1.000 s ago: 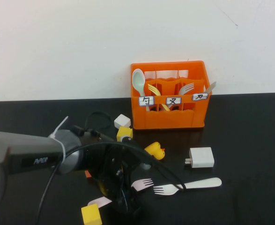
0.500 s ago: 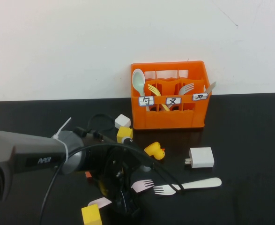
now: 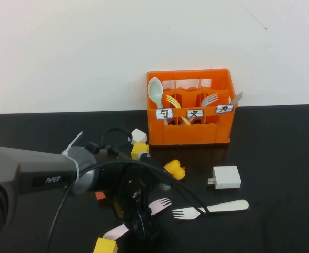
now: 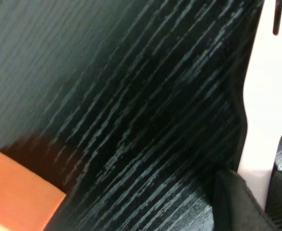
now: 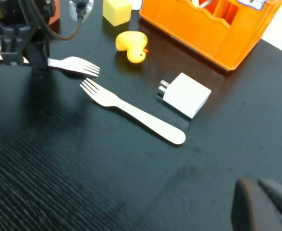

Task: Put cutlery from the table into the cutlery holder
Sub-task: Pick up the fork, then place the fork on the box, then pick up the fork

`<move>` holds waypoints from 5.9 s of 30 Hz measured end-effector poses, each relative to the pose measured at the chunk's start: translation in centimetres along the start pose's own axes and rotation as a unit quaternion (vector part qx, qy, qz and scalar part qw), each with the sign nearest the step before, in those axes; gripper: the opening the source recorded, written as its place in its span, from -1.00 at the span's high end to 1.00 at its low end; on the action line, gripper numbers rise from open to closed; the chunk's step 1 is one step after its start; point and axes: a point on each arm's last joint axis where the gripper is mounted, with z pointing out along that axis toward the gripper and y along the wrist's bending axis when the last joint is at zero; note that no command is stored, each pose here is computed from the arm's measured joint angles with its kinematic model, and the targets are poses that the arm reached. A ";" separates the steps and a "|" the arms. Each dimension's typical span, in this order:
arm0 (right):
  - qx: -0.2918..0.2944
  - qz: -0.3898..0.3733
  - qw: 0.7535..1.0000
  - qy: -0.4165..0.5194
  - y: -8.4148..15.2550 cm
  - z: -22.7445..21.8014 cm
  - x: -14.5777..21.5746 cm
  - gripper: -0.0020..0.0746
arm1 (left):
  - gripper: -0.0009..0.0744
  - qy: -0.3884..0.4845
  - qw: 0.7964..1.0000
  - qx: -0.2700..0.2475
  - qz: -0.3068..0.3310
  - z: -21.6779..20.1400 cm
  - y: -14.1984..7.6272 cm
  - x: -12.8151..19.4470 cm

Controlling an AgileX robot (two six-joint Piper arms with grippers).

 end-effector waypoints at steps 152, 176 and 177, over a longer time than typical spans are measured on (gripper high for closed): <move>0.000 0.036 0.999 0.008 0.0 0.0 0.1 0.95 | 0.98 -0.402 0.892 -0.009 -0.205 -25.6 2.5 -1.7; -0.105 -0.008 0.988 0.114 -0.3 0.9 -1.0 0.95 | 0.98 -0.429 0.878 0.012 -0.212 -25.0 -2.7 15.1; -0.110 -0.006 0.987 0.120 -0.7 1.3 -1.5 0.95 | 0.98 -0.437 0.877 0.007 -0.202 -25.1 -2.9 15.7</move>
